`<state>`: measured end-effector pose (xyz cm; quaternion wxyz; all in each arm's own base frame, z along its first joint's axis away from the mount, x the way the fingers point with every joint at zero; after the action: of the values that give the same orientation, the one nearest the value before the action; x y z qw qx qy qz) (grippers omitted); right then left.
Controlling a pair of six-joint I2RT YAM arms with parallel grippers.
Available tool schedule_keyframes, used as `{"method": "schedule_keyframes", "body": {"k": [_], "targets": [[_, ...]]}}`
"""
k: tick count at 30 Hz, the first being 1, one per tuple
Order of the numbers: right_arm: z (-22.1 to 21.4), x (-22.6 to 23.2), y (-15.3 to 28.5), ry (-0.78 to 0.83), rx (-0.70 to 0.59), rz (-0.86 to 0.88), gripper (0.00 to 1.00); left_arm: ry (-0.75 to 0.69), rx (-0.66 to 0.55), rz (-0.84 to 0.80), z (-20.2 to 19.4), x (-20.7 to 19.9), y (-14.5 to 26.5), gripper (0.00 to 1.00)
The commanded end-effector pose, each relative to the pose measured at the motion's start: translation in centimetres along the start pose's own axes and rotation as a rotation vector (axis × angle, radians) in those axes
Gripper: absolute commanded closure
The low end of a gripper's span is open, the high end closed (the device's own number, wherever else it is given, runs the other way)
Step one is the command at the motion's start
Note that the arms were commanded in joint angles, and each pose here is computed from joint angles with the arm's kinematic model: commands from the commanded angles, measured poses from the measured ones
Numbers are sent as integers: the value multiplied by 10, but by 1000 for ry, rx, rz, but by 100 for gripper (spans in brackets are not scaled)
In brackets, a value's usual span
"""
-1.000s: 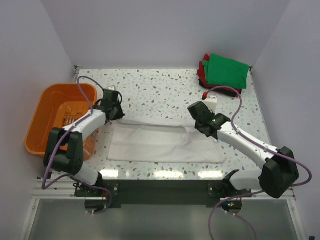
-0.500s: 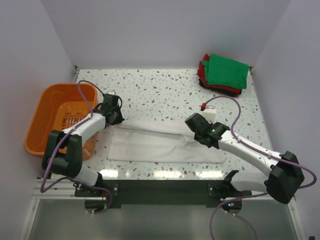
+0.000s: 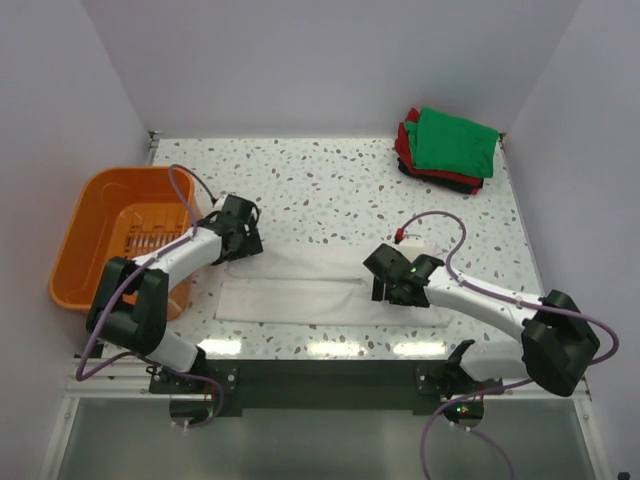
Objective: Fold and stack the t-shirts
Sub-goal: Fold the tshirt
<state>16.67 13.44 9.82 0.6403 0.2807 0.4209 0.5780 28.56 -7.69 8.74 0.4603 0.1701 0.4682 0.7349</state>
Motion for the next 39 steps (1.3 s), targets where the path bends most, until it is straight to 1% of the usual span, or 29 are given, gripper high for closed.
{"method": "schedule_keyframes", "body": {"k": [1, 2, 3, 4, 7, 9, 13, 15, 16, 19, 20, 22, 23, 25, 26, 27, 28, 30, 31, 33, 34, 35, 37, 39], "targets": [[24, 7, 32, -33, -51, 115, 14, -1, -119, 3, 19, -23, 25, 15], [28, 7, 40, -39, -67, 146, 2, -7, -132, 2, 24, -31, 32, 12], [34, 8, 51, -34, -91, 194, 1, -25, -139, -6, 22, -39, 38, 2], [39, 5, 63, -48, -124, 230, 1, -32, -146, -4, 23, -43, 41, 0], [53, 0, 87, -46, -193, 288, 1, -29, -146, -46, 29, -56, 52, 0], [65, -4, 98, -59, -263, 306, 1, -23, -151, -85, 33, -64, 58, 0], [82, 2, 97, -60, -323, 310, 1, -30, -130, -180, 34, -80, 58, 0], [88, 7, 83, -70, -294, 295, 1, -45, -116, -196, 32, -84, 53, 0], [88, 10, 78, -72, -268, 307, 1, -54, -90, -205, 27, -87, 47, 0], [79, 7, 41, -118, -157, 265, 1, -80, -44, -185, 15, -86, 30, 0], [68, 6, 28, -123, -104, 257, 1, -82, -28, -167, 9, -81, 24, 0], [60, 3, 7, -150, -55, 230, 1, -88, 1, -136, -1, -75, 12, 0], [48, 1, -4, -152, -17, 209, 1, -92, 23, -116, -9, -68, 6, 0], [39, 1, -20, -145, 28, 182, 1, -91, 47, -95, -19, -61, -3, 0], [31, 1, -28, -137, 51, 160, 1, -90, 67, -74, -29, -51, -7, 0], [30, 1, -33, -138, 53, 147, 1, -85, 72, -71, -33, -48, -8, 0], [23, 2, -44, -118, 89, 122, 1, -80, 88, -53, -41, -39, -11, 0], [26, 3, -55, -88, 87, 98, 1, -67, 93, -47, -46, -32, -11, 0], [24, 8, -66, -62, 114, 83, 1, -60, 109, -36, -53, -24, -12, 0], [29, 14, -76, -8, 125, 87, 1, -43, 113, -30, -58, -17, -9, 0], [25, 17, -87, 21, 159, 72, 1, -32, 124, -4, -64, -8, -9, 0], [38, 24, -93, 58, 137, 90, 1, -19, 127, 14, -67, -2, -7, 0], [46, 36, -102, 106, 152, 127, 1, 13, 144, 53, -75, 12, -2, 0], [63, 51, -116, 187, 155, 169, 1, 48, 142, 67, -78, 19, 5, 0]]}}
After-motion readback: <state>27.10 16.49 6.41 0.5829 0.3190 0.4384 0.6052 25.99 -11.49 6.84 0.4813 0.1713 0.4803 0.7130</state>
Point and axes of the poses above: each gripper's point midway between its finger pads, its own y axis back along the fingers, its own x axis along the line the jaws close on, z = x × y, the point moved 6 cm from there along y, back along the fingers, and after that the axes turned 15 degrees about y, right-handed, at the moved point
